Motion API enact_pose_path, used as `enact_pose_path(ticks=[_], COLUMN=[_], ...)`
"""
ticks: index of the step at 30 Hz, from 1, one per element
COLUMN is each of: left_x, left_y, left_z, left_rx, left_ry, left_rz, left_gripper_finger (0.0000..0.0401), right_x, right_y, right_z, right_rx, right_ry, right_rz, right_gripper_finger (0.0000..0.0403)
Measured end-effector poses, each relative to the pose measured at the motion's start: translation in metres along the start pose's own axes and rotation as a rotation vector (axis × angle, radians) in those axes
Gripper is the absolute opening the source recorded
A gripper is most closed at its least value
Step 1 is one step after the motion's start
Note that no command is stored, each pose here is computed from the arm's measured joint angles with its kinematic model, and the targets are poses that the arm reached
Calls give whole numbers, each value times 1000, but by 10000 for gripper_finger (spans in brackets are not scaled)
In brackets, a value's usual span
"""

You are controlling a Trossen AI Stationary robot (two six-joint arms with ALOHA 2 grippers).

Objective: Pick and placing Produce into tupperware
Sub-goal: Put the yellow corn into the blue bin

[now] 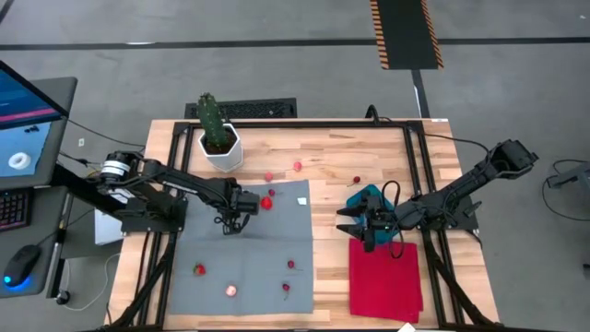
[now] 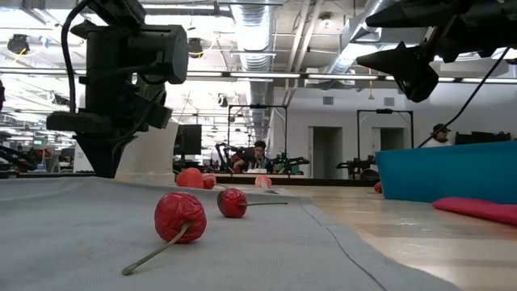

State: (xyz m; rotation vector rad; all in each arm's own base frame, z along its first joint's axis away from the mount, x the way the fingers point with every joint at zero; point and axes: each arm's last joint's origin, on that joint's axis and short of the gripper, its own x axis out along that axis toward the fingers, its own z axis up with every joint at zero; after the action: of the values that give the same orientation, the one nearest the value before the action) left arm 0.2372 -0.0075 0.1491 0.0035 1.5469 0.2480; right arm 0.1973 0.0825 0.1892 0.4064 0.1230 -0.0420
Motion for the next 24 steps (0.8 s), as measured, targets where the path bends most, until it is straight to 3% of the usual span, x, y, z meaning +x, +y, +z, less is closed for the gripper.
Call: enact_pose_path(ticks=[8, 11, 14, 20, 24], left_x=[-15, -31, -54, -109, -128], left_y=[2, 2, 0, -3, -2], left_z=[-5, -8, -11, -27, -47], left_rx=[-3, -15, -34, -33, 0], left_ry=[-36, -129, -294, -772, -1007], left_rz=[-13, -25, -70, -219, -314], left_gripper_finger=[22, 23, 23, 23, 23], right_x=[0, 0, 0, 0, -1], right_y=[-1, -1, -1, -1, 1], right_z=[0, 0, 0, -1, 1], right_rx=[-3, -4, -8, -14, -46], right_ry=[4, 4, 4, 9, -5], right_rz=[-5, -5, -5, -7, 9], right_gripper_finger=[276, 276, 276, 276, 276])
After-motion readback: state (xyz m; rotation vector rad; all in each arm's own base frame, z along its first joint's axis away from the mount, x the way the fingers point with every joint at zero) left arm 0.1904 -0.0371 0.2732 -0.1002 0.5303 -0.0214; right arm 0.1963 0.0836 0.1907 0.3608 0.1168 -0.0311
